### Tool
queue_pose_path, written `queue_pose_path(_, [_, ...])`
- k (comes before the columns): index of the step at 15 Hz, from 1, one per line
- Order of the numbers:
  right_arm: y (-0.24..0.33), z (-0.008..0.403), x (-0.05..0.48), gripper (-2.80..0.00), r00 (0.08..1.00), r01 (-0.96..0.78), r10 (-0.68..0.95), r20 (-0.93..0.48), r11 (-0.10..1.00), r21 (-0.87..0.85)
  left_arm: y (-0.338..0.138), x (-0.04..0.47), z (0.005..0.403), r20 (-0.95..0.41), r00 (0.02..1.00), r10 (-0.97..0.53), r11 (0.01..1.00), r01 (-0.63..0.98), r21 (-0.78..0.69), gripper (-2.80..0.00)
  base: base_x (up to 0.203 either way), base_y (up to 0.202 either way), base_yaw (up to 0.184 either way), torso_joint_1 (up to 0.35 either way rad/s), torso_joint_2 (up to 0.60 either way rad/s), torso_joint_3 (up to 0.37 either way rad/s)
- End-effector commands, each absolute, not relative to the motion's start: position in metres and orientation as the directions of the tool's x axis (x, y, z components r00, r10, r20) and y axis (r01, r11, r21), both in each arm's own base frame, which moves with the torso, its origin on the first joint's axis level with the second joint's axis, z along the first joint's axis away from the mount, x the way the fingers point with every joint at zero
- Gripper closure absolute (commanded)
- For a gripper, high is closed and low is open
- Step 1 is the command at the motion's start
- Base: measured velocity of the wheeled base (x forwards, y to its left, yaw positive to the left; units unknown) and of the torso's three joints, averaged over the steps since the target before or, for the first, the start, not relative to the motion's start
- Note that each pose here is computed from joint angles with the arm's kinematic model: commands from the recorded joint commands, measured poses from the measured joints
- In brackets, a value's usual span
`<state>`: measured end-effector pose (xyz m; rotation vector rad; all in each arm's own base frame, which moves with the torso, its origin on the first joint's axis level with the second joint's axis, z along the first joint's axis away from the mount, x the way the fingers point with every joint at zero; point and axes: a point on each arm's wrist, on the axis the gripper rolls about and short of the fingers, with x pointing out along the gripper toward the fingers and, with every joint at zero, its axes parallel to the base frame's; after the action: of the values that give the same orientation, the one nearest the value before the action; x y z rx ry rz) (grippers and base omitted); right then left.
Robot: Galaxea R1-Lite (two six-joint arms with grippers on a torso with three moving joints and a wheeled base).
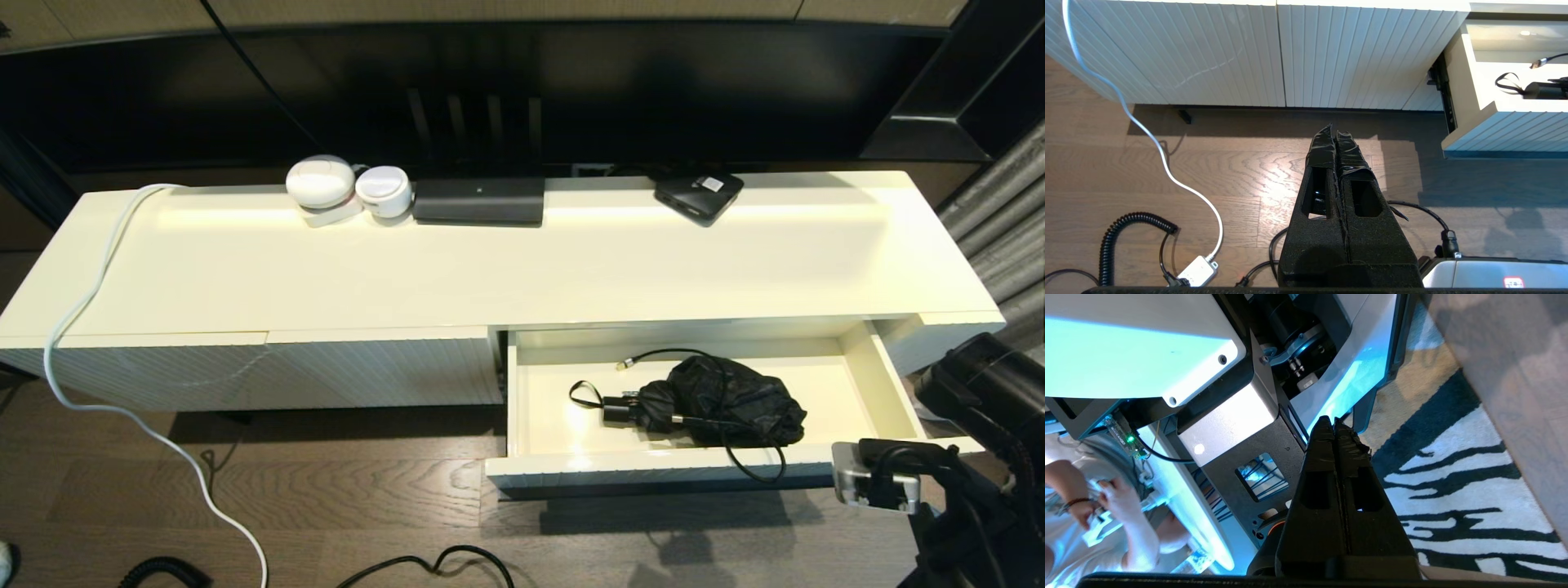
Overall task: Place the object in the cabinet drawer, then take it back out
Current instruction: Put the data cable in the drawer
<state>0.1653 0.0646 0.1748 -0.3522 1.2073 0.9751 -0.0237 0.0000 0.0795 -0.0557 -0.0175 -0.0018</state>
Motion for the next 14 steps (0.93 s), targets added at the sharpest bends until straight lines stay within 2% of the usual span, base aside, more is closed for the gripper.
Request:
queue_pose_path(1, [0.067,0.165,0.174,0.0,-0.021,-0.771,0.427,-0.904,0.569,0.287,0.0,-0.024,0.08,0.017,1.0,-0.001,0.998,0.002,-0.057,0.0,0.0,0.0,0.0,0.0,0.0,0.0])
queue_pose_path(7, [0.071,0.146,0.191,0.0,-0.083,-0.742,0.362,-0.928,0.6,0.3,0.0,-0.024,0.08,0.017,1.0,-0.001,0.998,0.002,-0.057,0.0,0.0,0.0,0.0,0.0,0.0,0.0])
queue_pose_path(12, [0.073,0.135,0.207,0.0,-0.1,-0.728,0.345,-0.933,0.614,0.305,0.0,-0.024,0.08,0.017,1.0,0.0,0.998,0.001,-0.057,0.0,0.0,0.0,0.0,0.0,0.0,0.0])
queue_pose_path(14, [0.073,0.137,0.217,0.0,-0.08,-0.723,0.352,-0.933,0.624,0.297,0.0,-0.024,0.08,0.017,1.0,-0.002,0.998,0.002,-0.057,0.0,0.0,0.0,0.0,0.0,0.0,0.0])
